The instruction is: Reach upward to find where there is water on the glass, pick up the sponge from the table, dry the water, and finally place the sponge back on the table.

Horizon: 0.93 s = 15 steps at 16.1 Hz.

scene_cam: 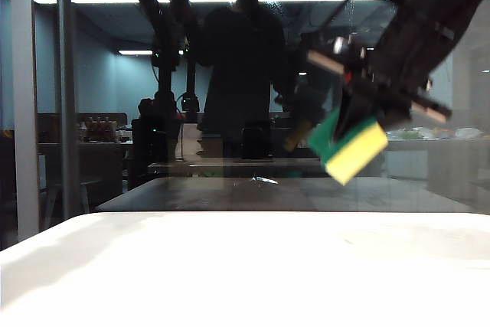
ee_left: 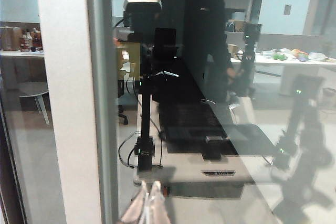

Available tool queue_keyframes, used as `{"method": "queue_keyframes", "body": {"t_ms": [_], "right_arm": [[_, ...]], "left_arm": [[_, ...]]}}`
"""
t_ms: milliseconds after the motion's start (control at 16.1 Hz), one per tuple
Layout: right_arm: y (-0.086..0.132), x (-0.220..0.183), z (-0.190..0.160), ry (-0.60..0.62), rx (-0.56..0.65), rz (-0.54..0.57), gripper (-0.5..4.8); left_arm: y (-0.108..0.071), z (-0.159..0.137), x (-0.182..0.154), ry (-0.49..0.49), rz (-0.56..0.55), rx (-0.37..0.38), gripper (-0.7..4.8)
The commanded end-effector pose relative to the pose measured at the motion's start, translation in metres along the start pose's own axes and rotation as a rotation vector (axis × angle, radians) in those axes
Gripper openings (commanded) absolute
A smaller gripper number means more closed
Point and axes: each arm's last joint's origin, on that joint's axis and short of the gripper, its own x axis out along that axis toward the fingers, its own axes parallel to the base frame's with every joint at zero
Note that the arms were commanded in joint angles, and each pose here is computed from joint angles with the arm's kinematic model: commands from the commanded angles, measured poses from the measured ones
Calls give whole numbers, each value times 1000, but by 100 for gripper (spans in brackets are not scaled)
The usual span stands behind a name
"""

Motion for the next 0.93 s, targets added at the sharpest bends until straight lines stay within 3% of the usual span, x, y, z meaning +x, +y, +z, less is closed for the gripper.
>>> {"method": "queue_keyframes", "body": {"t_ms": [62, 558, 744, 930], "right_arm": [[9, -39, 26, -176, -91, 32, -9], [41, -183, 118, -707, -312, 30, -9], [41, -228, 137, -914, -345, -1, -9], [35, -247, 148, -1058, -372, -23, -9]], "left_arm": [[0, 3, -3, -16, 2, 6, -5], [0, 0, -3, 15, 3, 2, -5], [0, 0, -3, 15, 3, 2, -5], [0, 0, -3, 15, 3, 2, -5]]}}
